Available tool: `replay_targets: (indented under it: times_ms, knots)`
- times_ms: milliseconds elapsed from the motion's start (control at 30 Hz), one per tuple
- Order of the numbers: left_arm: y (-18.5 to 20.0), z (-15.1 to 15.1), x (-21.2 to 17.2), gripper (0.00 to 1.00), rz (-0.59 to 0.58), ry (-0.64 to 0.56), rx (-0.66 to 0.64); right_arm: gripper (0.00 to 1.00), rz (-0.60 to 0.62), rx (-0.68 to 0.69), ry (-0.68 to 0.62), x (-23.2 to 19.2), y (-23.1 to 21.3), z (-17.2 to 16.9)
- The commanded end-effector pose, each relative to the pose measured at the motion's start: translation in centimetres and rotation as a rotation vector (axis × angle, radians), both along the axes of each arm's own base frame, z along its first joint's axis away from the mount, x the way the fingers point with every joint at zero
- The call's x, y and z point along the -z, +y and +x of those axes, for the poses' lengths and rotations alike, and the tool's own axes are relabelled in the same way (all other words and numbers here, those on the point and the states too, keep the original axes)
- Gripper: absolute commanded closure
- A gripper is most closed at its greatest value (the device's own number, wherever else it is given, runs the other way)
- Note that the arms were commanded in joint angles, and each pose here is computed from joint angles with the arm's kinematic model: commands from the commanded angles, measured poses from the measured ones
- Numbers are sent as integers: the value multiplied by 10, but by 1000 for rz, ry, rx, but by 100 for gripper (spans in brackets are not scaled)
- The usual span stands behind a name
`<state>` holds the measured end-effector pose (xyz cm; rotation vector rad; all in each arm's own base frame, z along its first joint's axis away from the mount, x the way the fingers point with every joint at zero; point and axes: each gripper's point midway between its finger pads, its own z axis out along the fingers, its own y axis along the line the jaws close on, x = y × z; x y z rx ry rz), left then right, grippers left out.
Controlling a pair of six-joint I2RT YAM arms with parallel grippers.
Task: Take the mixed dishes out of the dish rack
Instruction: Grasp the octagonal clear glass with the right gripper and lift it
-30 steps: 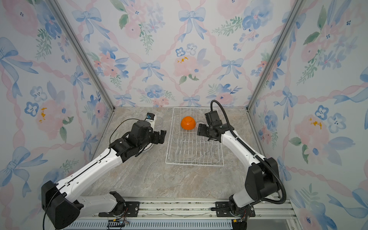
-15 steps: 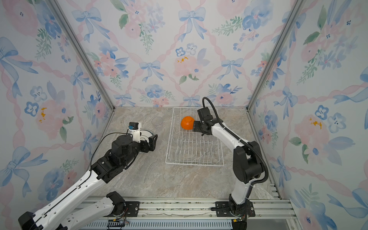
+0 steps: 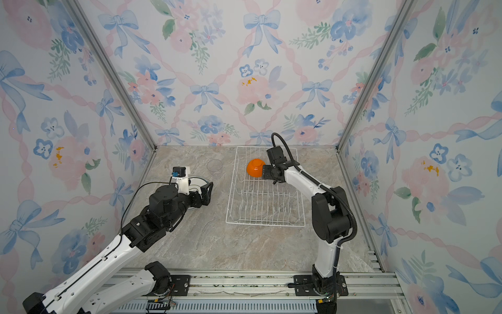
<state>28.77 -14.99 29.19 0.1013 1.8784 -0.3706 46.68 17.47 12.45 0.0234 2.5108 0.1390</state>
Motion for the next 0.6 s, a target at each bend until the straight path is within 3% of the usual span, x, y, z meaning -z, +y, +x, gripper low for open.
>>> replay_targets:
  times_ms: [0,467,567]
  knots:
    - [-1,3,4,2,-13,8,-10,20,-23,-12,-30,-1,6,14]
    - [-1,3,13,2,-13,29,-19,22,-146,-11,-53,9,8,33]
    - [-3,3,13,2,-20,34,-6,28,-151,-12,-54,10,9,36]
